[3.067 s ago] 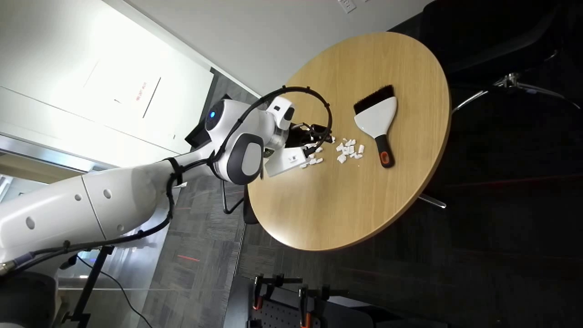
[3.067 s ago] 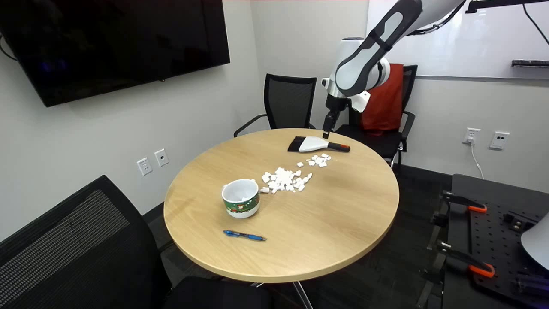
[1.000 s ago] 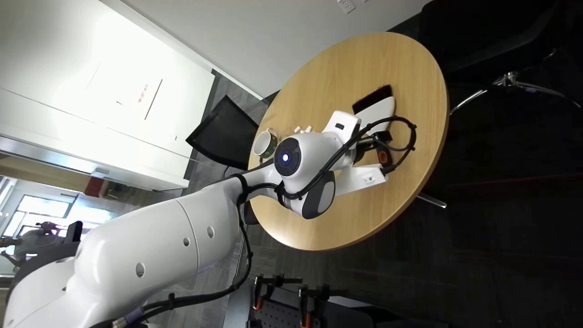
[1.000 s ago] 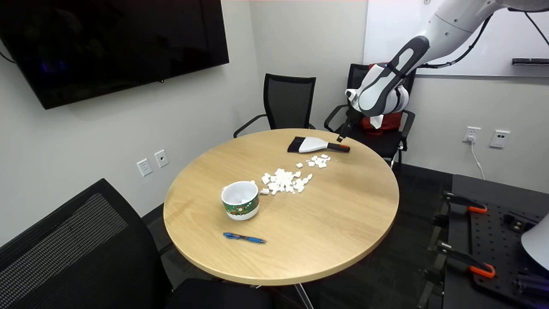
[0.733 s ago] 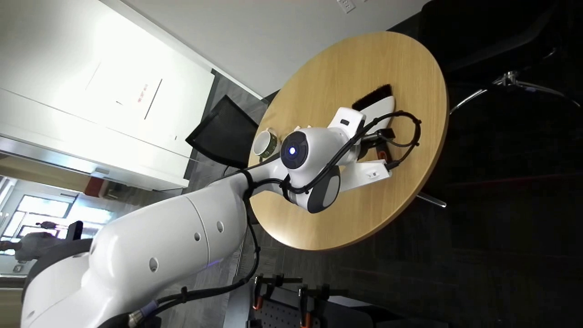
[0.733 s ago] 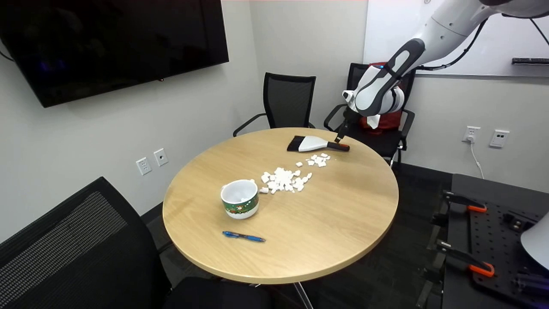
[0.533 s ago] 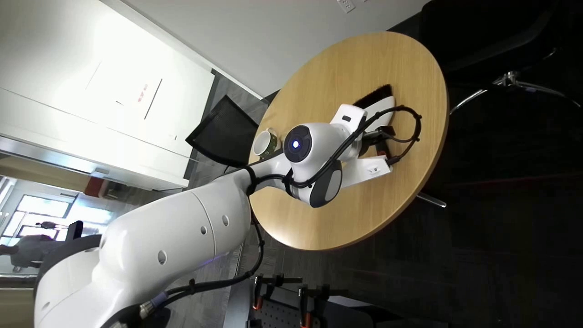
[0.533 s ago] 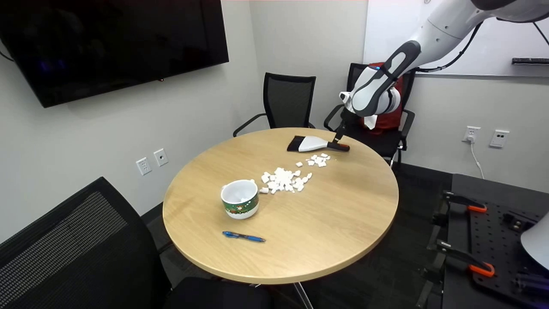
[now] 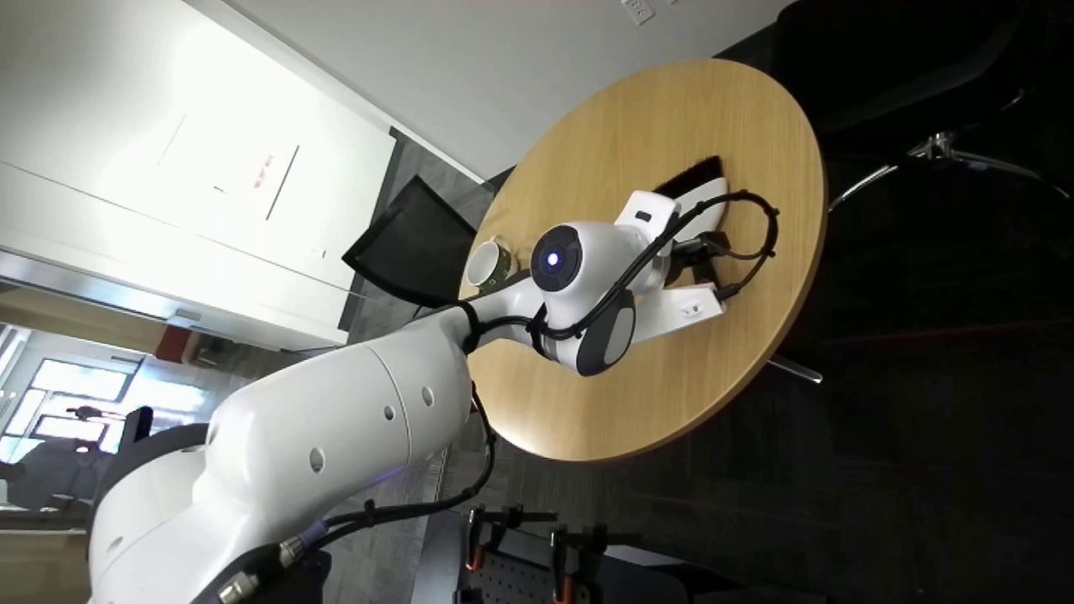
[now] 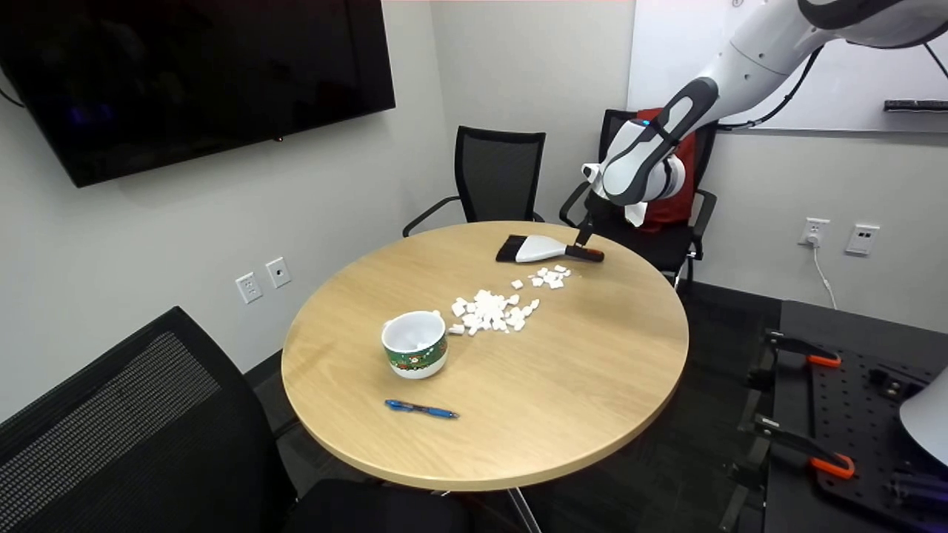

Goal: Use the pen to stir the contents of the mug, pour the contents of the mug on the table, then sweep them

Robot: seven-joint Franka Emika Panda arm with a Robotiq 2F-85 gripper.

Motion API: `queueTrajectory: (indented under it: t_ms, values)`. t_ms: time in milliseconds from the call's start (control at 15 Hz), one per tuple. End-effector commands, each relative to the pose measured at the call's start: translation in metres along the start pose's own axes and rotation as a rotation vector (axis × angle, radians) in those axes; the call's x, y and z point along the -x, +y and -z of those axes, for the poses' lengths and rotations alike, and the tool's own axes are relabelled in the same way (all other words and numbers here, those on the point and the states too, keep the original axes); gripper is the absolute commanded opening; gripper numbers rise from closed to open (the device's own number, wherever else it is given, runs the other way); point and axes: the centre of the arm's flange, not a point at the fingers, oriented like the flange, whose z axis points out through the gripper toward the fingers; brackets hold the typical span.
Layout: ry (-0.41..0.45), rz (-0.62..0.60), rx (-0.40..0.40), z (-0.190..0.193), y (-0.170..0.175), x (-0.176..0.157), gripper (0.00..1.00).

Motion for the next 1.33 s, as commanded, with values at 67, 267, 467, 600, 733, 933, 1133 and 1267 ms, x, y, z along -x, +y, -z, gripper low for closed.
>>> queueTrajectory:
  t_ms: [67,267,467,600,733,933,1133,1267]
  values:
    - [-0.011,0.027,0.011,-0.013,0.004,-0.002,1.0]
    - [-0.004,0.039,0.004,-0.022,0.006,-0.003,1.0]
    - [0.008,0.053,-0.002,-0.03,0.009,-0.005,1.0]
    - [0.011,0.06,-0.007,-0.035,0.011,-0.007,1.0]
    - [0.021,0.065,-0.011,-0.04,0.012,-0.009,1.0]
    - [0.04,0.08,-0.025,-0.046,0.012,-0.013,1.0]
    - [0.056,0.089,-0.035,-0.05,0.01,-0.019,1.0]
    - [0.063,0.088,-0.036,-0.052,0.009,-0.022,0.74]
